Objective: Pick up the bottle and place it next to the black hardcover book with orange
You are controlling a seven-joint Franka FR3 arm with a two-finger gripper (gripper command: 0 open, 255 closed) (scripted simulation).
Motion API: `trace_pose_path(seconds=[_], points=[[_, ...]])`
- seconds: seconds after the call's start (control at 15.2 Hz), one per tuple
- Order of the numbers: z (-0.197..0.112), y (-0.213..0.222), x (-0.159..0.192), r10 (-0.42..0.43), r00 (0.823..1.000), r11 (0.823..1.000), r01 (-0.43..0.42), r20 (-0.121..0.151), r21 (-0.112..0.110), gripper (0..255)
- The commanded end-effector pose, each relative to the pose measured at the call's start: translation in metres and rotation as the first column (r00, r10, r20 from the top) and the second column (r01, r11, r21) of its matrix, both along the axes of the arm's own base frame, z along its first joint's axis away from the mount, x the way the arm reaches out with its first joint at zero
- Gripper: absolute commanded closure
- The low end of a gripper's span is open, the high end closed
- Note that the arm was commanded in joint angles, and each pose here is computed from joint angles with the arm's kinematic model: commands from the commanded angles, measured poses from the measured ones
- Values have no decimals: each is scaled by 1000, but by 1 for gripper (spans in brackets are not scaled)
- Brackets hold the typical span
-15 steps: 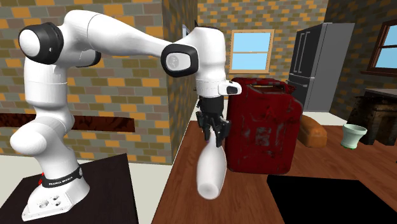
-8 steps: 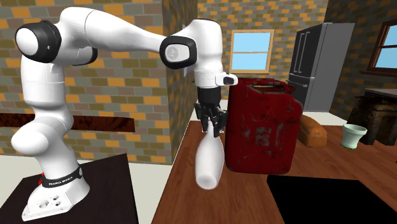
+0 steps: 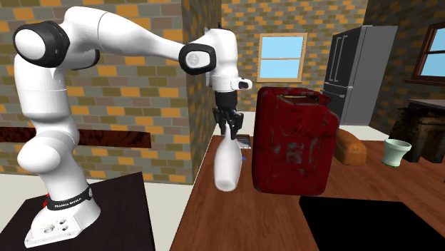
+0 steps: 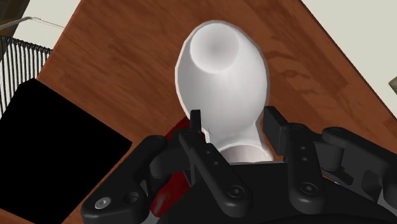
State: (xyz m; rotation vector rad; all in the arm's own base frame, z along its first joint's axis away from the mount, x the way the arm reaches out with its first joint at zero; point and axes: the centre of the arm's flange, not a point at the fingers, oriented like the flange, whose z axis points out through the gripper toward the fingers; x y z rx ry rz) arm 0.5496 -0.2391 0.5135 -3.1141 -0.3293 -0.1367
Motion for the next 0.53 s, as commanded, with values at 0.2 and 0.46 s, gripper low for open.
trace_pose_path(seconds=[0.2,0.46], points=[[-1,66,18,-1,1000,1000,1,1,0,255],[-1,117,32,-1,1000,1000,1,1,0,255]])
